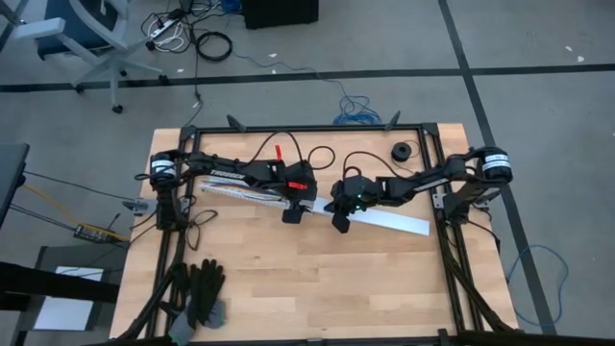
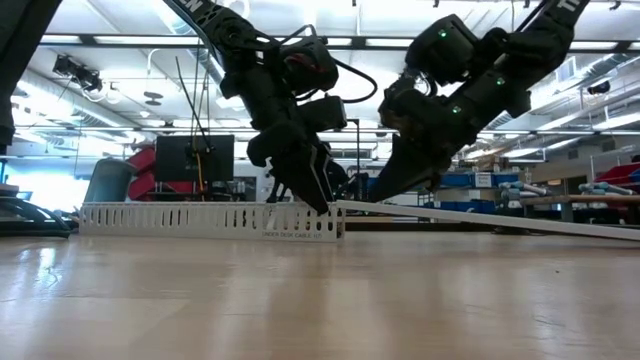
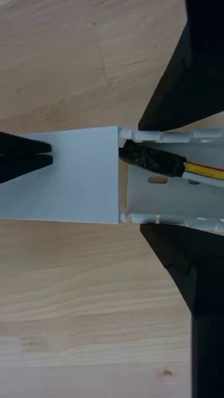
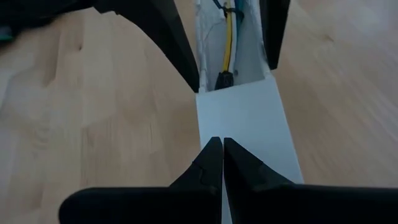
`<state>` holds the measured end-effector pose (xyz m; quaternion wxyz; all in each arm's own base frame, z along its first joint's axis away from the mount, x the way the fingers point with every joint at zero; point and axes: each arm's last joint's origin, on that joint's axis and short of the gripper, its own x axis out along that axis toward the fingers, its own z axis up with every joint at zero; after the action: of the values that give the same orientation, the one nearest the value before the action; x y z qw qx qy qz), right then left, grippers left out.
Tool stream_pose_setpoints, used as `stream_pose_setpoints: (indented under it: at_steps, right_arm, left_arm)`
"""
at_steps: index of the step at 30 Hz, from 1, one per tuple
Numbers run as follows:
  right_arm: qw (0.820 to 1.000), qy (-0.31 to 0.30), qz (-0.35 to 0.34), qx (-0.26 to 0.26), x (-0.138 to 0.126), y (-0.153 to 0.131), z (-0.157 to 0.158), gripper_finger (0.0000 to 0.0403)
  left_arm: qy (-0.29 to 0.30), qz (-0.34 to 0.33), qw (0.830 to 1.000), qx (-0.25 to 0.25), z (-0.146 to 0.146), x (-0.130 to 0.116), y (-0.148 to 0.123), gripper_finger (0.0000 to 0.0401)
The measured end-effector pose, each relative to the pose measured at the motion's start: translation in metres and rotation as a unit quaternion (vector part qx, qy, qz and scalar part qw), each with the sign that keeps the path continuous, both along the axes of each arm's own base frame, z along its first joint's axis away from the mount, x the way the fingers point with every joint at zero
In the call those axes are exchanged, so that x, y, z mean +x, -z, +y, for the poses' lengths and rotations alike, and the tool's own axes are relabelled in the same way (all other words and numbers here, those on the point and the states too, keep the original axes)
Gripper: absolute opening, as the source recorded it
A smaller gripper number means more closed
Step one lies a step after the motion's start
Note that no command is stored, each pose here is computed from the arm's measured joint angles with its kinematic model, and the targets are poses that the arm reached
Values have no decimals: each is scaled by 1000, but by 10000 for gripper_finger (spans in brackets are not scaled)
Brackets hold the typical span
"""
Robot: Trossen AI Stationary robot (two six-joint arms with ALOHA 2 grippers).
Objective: Ziptie cables
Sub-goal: Close the white cable duct
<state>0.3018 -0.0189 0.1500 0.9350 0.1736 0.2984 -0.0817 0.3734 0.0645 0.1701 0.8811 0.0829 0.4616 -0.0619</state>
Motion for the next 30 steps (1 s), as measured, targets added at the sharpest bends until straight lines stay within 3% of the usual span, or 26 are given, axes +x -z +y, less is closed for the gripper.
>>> stream_pose_setpoints:
  at_steps: [30]
  right_arm:
    - [1000, -11, -23, -3, 5, -3, -6, 0]
  left_arm:
    - [7, -15, 1000, -7, -1, 2, -2, 223]
